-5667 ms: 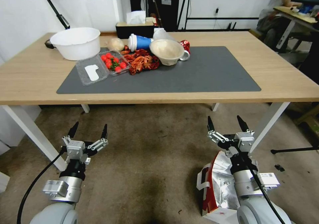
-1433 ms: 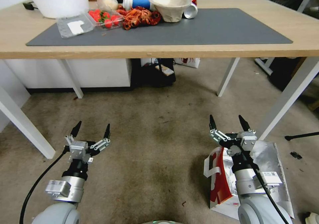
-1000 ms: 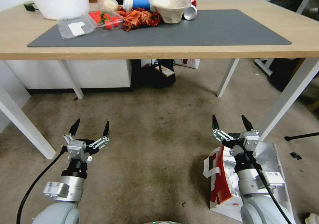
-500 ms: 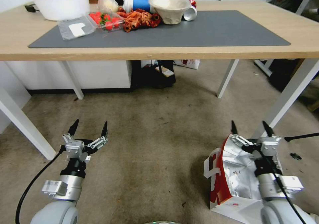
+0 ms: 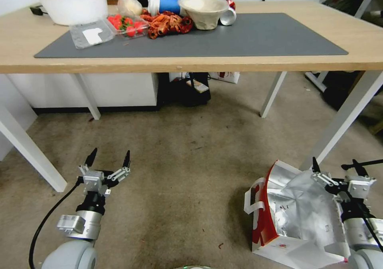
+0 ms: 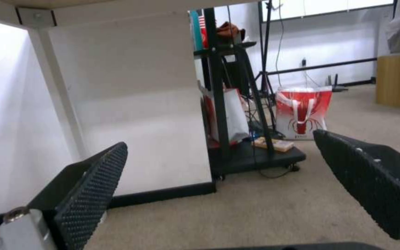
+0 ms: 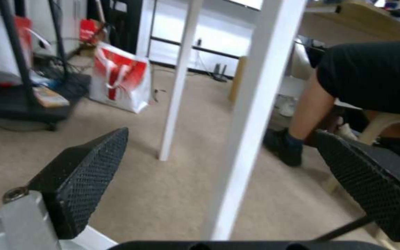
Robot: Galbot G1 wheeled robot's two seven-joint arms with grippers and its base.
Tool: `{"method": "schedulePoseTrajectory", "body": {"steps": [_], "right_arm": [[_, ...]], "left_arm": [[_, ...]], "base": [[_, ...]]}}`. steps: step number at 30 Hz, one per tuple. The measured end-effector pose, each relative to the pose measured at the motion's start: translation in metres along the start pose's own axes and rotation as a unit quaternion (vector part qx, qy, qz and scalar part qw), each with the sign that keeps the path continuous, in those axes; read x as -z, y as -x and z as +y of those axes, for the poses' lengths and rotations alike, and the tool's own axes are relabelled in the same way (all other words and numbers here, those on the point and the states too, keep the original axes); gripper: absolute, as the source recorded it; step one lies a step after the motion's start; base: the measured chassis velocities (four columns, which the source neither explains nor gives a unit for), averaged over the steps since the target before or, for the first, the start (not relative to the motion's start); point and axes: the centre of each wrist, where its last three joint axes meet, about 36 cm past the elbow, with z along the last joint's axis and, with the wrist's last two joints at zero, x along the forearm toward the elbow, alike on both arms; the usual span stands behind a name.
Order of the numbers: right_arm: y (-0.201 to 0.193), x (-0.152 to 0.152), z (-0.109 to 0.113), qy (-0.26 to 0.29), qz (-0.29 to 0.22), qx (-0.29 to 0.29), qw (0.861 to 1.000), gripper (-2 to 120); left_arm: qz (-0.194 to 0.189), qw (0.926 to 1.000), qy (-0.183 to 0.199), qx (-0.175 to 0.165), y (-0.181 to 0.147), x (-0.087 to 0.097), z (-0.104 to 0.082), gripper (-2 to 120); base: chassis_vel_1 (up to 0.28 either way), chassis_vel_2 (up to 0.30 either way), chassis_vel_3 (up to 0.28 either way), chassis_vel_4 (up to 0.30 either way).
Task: Pick up the food delivery bag from the floor and place it on the table.
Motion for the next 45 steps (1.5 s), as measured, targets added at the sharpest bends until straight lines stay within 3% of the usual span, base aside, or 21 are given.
{"method": "schedulePoseTrajectory", "body": {"steps": [13,23,33,39,44,45], "right_arm": [[0.010,-0.042,-0.040,-0.039,0.042,-0.019,0.998,100],[0.017,-0.068,-0.052,-0.023,0.075,-0.021,0.997,100],[0.023,-0.086,-0.048,0.002,0.104,-0.012,0.995,100],[0.030,-0.091,-0.045,0.017,0.120,-0.005,0.993,85],[0.035,-0.095,-0.039,0.028,0.140,0.003,0.990,68],[0.037,-0.096,-0.035,0.036,0.151,0.006,0.988,60]], "left_arm": [[0.001,1.0000,0.004,0.000,-0.001,0.001,0.002,100],[-0.001,1.0000,0.006,-0.001,-0.005,0.002,0.000,100],[-0.004,1.0000,0.009,0.000,-0.006,0.001,-0.001,100],[-0.004,0.9999,0.009,0.000,-0.007,0.000,-0.001,100],[-0.003,0.9999,0.010,0.000,-0.007,-0.001,-0.002,100],[-0.004,0.9999,0.010,0.001,-0.007,-0.002,-0.002,100]], "base": [[0.000,0.000,0.000,0.000],[0.000,0.000,0.000,0.000],[0.000,0.000,0.000,0.000],[0.000,0.000,0.000,0.000],[0.000,0.000,0.000,0.000],[0.000,0.000,0.000,0.000]]}}
